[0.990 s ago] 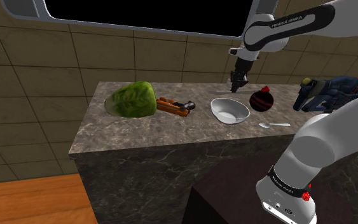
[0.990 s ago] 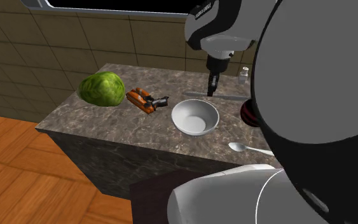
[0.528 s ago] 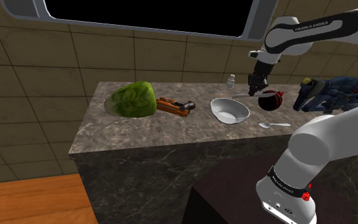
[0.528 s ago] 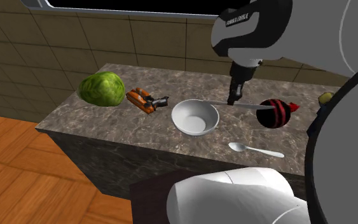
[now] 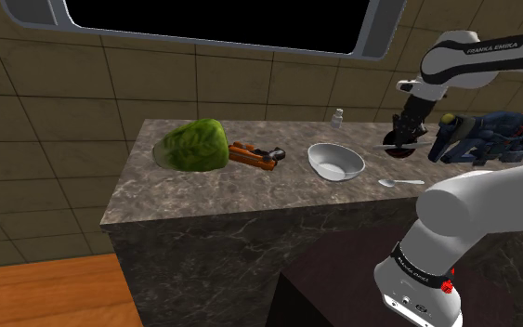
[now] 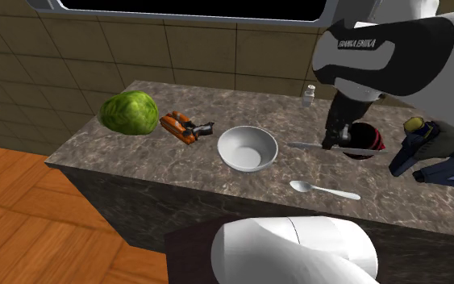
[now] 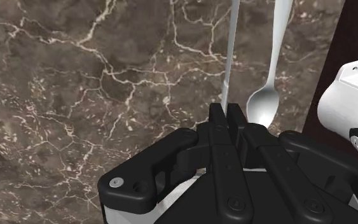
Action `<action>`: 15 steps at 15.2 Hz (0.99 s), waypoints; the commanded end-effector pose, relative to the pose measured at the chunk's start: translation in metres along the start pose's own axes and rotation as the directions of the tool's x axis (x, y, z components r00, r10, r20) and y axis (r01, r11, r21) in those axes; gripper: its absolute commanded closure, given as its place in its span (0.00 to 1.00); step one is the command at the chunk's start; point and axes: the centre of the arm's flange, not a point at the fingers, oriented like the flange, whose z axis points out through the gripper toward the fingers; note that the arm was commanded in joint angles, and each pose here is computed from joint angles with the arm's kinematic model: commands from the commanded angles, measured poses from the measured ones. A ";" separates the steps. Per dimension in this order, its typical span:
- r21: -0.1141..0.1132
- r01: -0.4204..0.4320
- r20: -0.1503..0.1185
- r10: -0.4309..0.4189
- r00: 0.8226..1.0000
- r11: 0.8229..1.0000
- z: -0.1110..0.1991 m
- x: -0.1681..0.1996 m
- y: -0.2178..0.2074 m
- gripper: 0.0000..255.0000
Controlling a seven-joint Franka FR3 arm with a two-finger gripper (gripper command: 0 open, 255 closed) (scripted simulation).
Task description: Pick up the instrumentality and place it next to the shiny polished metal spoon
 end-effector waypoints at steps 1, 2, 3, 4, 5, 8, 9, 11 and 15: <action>0.001 0.002 0.000 -0.002 1.000 1.000 -0.004 -0.023 -0.015 1.00; 0.001 0.002 0.000 -0.002 1.000 1.000 -0.005 -0.034 -0.021 1.00; 0.001 0.002 0.000 -0.002 1.000 1.000 -0.006 -0.046 -0.027 1.00; 0.001 0.002 0.000 -0.002 1.000 1.000 -0.007 -0.058 -0.034 1.00; 0.001 0.002 0.000 -0.002 1.000 1.000 -0.008 -0.069 -0.040 1.00; 0.001 0.002 0.000 -0.002 1.000 1.000 -0.010 -0.104 -0.058 1.00; 0.001 0.002 0.000 -0.002 1.000 1.000 -0.011 -0.116 -0.064 1.00; 0.001 0.002 0.000 -0.002 1.000 1.000 -0.012 -0.139 -0.076 1.00; 0.001 0.002 0.000 -0.002 1.000 1.000 -0.016 -0.186 -0.101 1.00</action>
